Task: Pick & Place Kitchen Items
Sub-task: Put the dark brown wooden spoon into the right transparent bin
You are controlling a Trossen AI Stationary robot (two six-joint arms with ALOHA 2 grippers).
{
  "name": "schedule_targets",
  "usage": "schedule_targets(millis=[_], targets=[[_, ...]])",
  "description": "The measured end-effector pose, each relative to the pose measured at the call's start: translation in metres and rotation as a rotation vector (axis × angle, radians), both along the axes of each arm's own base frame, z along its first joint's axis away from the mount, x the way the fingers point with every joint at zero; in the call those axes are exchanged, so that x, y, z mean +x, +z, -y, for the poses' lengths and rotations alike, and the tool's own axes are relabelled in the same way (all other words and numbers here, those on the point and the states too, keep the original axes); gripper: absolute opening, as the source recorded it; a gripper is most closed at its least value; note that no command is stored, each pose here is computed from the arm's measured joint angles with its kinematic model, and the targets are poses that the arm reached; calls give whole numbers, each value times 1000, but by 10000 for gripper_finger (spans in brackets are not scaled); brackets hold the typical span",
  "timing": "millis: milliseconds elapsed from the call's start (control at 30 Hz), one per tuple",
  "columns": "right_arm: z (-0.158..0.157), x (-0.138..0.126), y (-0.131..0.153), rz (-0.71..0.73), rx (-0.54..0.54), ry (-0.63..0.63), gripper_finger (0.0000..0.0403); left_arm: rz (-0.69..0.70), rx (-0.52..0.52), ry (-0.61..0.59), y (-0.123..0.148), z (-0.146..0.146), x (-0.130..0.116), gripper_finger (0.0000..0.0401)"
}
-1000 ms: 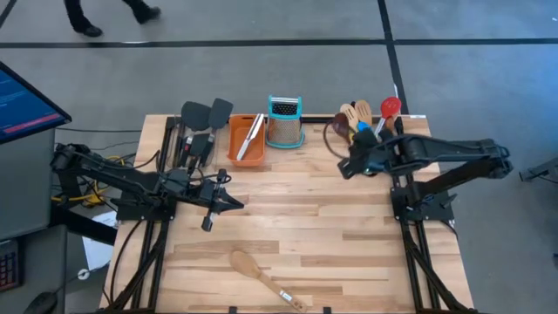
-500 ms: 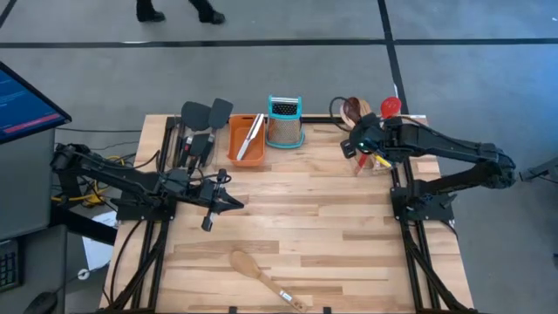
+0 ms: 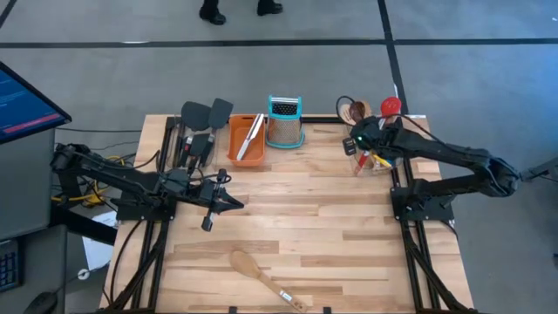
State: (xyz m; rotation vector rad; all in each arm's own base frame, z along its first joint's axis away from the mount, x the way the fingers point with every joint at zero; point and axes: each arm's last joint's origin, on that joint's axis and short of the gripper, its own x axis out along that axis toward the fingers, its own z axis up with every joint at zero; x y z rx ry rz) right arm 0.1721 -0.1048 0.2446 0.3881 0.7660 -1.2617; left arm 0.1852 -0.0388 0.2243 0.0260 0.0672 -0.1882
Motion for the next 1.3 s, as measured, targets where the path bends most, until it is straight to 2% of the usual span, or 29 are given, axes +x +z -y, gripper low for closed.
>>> schedule_targets(millis=[233,733,1000,1100,1300], targets=[[9,-5,-19,24,-7,-31,34,0,0,0,0,0,0,6],[6,-15,-53,14,131,-8,34,0,0,0,0,0,0,6],[7,-17,-55,25,173,3,34,0,0,0,0,0,0,6],[7,-17,-55,35,192,14,65,0,0,0,0,0,0,6],[8,-15,-46,39,204,24,175,0,0,0,0,0,0,6]])
